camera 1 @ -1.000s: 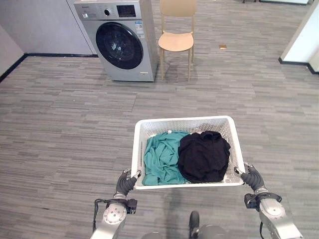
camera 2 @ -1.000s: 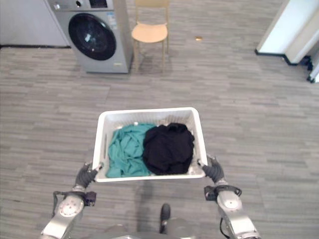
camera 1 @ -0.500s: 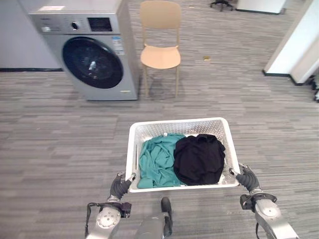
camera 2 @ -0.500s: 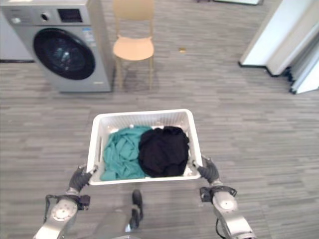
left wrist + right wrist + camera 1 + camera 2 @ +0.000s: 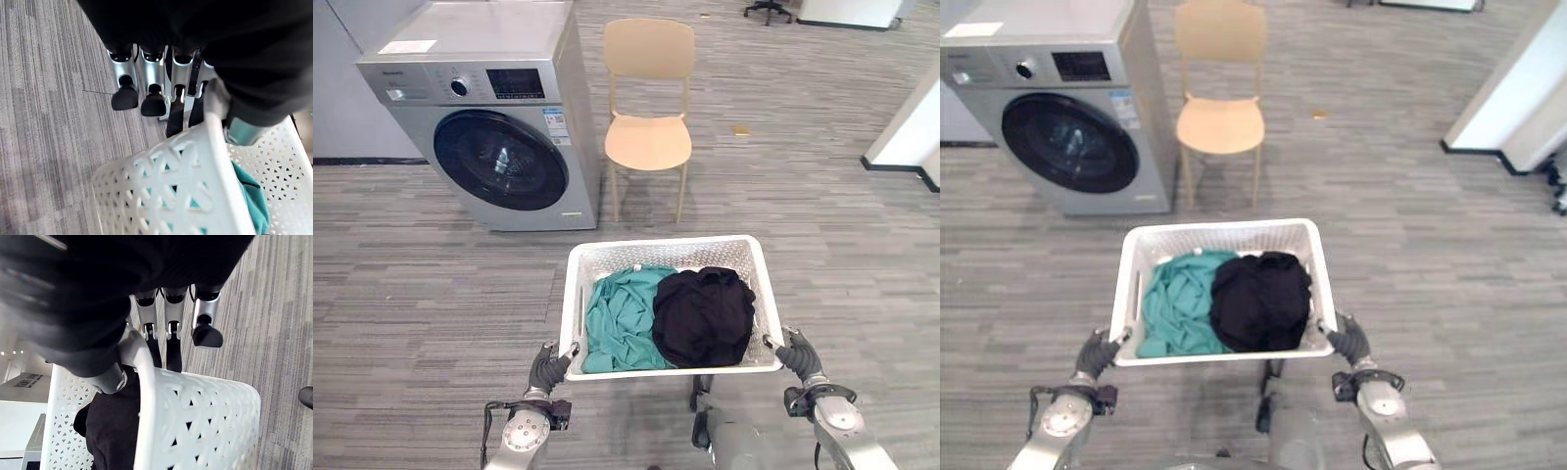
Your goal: Grab the laundry basket,head to the washer,open it,put in the laundry and shut it.
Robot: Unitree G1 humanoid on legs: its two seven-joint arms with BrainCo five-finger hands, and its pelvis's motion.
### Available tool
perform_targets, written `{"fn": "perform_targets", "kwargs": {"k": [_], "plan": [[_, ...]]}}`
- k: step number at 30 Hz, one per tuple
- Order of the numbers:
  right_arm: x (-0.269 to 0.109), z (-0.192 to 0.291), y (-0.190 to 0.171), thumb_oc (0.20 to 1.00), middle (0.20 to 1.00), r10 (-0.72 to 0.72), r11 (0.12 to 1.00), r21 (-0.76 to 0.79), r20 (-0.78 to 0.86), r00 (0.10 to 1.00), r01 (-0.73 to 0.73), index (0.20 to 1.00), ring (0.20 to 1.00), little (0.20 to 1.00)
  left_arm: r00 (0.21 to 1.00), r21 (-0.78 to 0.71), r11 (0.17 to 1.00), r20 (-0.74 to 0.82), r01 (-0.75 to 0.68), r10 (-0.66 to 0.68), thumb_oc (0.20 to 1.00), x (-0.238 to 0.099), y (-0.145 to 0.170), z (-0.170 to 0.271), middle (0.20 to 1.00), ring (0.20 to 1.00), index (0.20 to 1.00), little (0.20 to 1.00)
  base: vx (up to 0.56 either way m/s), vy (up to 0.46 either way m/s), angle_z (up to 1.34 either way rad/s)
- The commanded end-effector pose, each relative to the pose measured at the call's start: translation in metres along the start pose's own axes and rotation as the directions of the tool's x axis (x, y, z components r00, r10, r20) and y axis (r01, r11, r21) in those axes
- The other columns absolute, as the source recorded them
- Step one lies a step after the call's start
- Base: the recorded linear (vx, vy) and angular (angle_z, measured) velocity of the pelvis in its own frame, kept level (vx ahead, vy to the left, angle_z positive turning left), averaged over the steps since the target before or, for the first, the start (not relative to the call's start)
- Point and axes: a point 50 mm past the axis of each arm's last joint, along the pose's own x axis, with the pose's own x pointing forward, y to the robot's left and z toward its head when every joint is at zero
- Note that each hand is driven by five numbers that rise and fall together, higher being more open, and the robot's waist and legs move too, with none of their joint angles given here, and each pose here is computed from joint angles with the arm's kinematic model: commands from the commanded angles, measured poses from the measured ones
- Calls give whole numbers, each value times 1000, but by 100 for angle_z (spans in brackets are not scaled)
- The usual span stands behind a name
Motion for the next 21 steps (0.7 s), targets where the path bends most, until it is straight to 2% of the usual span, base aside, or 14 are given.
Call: {"fn": "perform_targets", "kwargs": {"k": [1,4,10,18,21], "plan": [[9,62,29,200,200,182,975,60,330,926,-213,200,200,200,943,-81,992,326,96,-65,200,13,-13,66,200,200,200,200,905,-639,92],[10,64,18,200,200,154,983,44,342,927,-180,200,200,200,941,-86,990,328,115,-81,200,13,-16,67,200,200,200,200,278,-259,90],[8,62,3,200,200,92,992,54,328,940,-116,200,200,200,947,-90,987,305,135,-101,200,13,-22,62,200,200,200,200,389,-199,-32],[8,56,0,200,200,48,995,73,304,952,-74,200,200,200,950,-72,988,291,140,-113,200,8,-24,57,200,200,200,200,307,11,-35],[9,55,5,200,200,72,994,63,298,952,-95,200,200,200,954,-74,989,282,129,-104,200,6,-21,54,200,200,200,200,435,139,-47]]}}
